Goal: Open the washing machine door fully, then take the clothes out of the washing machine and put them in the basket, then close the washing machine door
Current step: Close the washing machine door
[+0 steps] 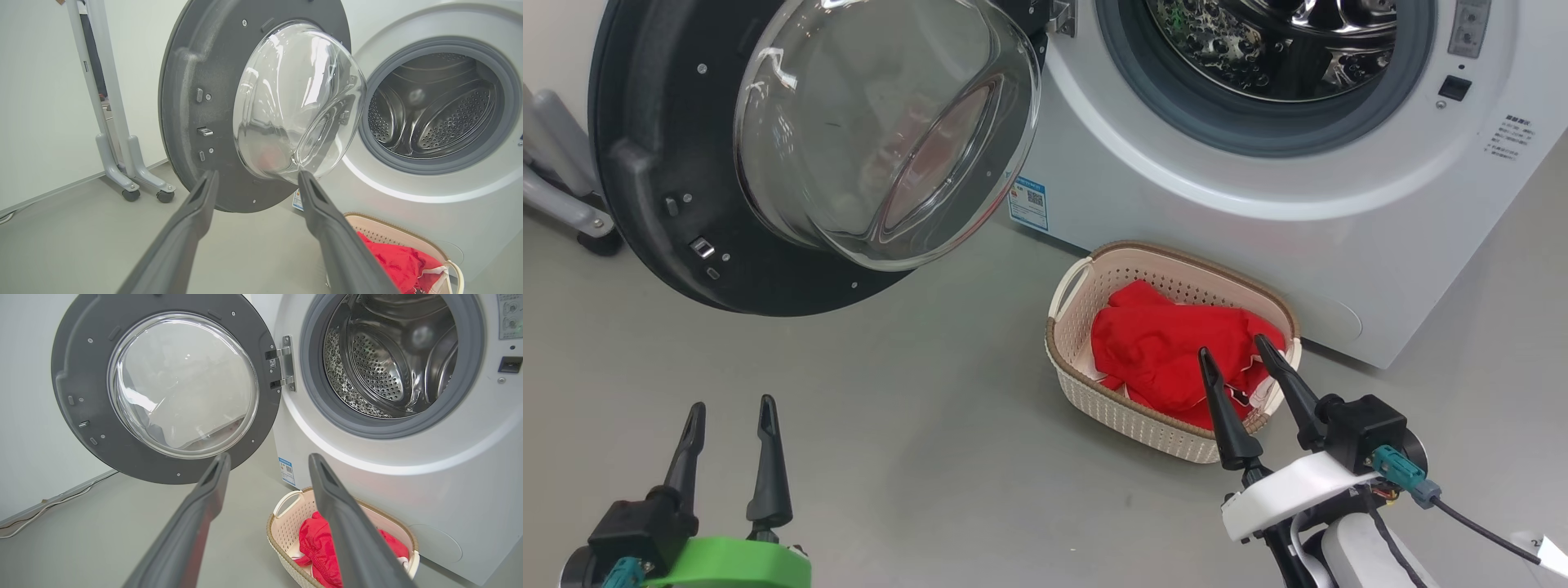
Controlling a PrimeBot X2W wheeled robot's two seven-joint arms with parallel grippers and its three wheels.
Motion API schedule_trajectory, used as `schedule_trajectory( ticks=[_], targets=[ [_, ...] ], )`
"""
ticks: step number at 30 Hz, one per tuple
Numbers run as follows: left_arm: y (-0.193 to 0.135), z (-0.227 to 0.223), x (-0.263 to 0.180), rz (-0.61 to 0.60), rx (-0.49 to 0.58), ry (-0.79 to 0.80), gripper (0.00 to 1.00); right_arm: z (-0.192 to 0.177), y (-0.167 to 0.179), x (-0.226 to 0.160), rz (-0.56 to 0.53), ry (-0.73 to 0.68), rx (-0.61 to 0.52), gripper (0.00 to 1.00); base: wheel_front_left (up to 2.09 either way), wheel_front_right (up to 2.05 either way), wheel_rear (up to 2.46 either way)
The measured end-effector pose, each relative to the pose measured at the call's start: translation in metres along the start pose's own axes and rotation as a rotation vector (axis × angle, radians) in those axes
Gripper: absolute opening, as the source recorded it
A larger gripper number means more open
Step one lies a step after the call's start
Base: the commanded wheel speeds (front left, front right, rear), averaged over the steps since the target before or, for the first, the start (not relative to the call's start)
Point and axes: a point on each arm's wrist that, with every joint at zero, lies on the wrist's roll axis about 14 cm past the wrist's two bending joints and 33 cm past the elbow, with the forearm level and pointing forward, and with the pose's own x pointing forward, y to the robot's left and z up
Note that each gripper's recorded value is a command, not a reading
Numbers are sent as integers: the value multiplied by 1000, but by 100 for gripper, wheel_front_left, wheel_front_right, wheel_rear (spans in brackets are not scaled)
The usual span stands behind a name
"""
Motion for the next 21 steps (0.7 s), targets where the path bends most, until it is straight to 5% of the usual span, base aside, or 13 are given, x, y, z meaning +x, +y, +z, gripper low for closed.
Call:
schedule_trajectory(
  ticks=[13,14,15,21],
  targets=[
    [0,0,0,3,2,0,100,-1,-1,0,-1,1,2,100,0,0,0],
    [0,0,0,3,2,0,92,-1,-1,0,-2,1,2,100,0,0,0],
    [0,0,0,2,2,0,2,-1,-1,0,-2,1,2,100,0,0,0],
    [-2,-1,1,-3,2,6,0,-2,-2,0,-4,3,6,100,0,0,0]
  ],
)
